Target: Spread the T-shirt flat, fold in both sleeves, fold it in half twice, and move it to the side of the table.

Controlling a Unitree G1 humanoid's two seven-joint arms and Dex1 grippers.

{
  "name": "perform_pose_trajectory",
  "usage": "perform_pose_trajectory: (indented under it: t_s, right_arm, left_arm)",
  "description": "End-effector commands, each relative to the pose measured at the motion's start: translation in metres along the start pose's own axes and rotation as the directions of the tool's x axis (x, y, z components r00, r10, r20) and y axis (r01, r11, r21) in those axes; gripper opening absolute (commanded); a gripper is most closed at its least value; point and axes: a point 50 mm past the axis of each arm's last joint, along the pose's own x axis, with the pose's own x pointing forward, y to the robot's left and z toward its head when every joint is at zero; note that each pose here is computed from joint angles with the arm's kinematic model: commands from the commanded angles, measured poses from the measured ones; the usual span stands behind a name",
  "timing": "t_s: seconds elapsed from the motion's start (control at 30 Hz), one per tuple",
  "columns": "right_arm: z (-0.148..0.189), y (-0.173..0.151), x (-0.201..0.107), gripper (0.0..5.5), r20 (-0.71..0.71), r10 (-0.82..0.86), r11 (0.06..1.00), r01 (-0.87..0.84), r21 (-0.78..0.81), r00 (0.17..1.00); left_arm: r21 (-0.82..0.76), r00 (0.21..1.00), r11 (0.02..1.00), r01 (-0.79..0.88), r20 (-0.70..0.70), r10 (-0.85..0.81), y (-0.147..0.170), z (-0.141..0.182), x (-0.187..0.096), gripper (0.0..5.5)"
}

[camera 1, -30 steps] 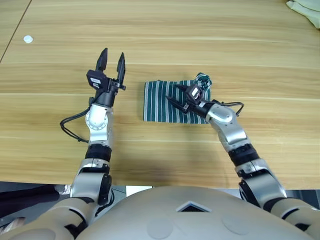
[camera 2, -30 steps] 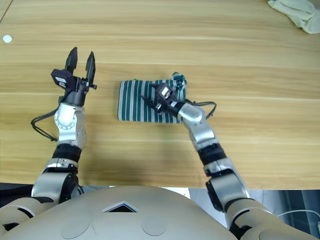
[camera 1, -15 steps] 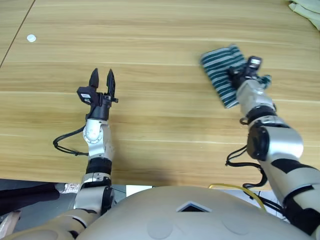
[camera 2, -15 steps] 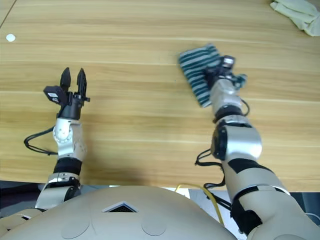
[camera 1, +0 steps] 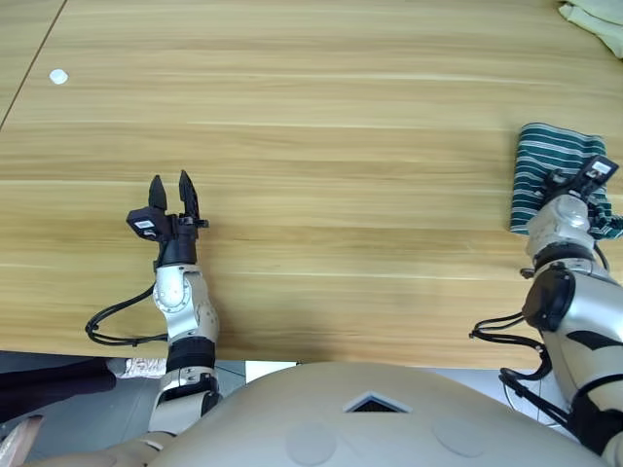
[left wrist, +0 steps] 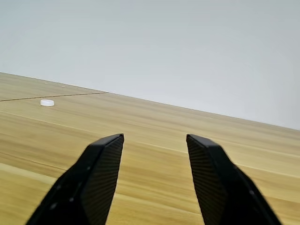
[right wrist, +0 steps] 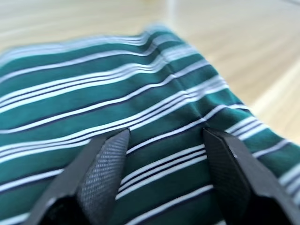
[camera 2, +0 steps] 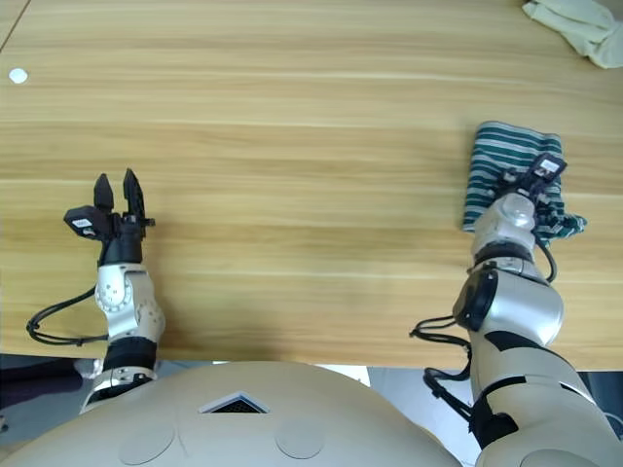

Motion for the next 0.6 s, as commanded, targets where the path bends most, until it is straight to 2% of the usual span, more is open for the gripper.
perform_pose_trajectory:
  t_s: [0.03, 0.1, 0.13, 0.2, 0.3, 0.4, 0.53, 0.6]
  right_arm:
    - [0.041, 0.132, -0.042, 2.87, 0.316, 0.459, 0.879, -0.374, -0.295, 0.831]
    - [0.033, 0.203, -0.094, 2.87, 0.323, 0.699, 0.705, -0.535, -0.466, 0.639]
    - [0.027, 0.226, -0.116, 2.87, 0.301, 0.761, 0.639, -0.585, -0.5, 0.574]
    - [0.016, 0.253, -0.147, 2.87, 0.243, 0.827, 0.554, -0.664, -0.502, 0.506]
    - [-0.004, 0.268, -0.171, 2.87, 0.152, 0.862, 0.503, -0.778, -0.377, 0.484]
    - [-0.021, 0.257, -0.161, 2.87, 0.054, 0.826, 0.56, -0.804, -0.2, 0.562]
    - [-0.011, 0.257, -0.156, 2.87, 0.086, 0.805, 0.592, -0.804, -0.062, 0.587]
    - [-0.023, 0.252, -0.163, 2.87, 0.111, 0.841, 0.541, -0.835, -0.105, 0.53]
  left_arm:
    - [-0.03, 0.999, 0.999, 0.034, -0.021, -0.034, -0.013, 0.005, 0.01, 2.49]
    - [-0.041, 0.997, 0.997, 0.072, -0.029, -0.074, -0.025, 0.007, 0.019, 2.49]
    - [-0.059, 0.996, 0.995, 0.075, -0.033, -0.077, -0.028, 0.009, 0.025, 2.49]
    - [-0.092, 0.998, 0.995, 0.044, -0.039, -0.047, -0.029, 0.011, 0.035, 2.49]
    - [-0.123, 0.995, 0.989, -0.085, -0.067, 0.077, -0.018, 0.006, 0.04, 2.49]
    - [-0.126, 0.978, 0.978, -0.168, -0.145, 0.149, -0.015, -0.016, 0.026, 2.49]
    - [-0.069, 0.974, 0.982, -0.176, -0.157, 0.164, -0.01, -0.026, 0.004, 2.49]
    - [-0.051, 0.967, 0.98, -0.192, -0.182, 0.18, -0.01, -0.032, -0.01, 2.49]
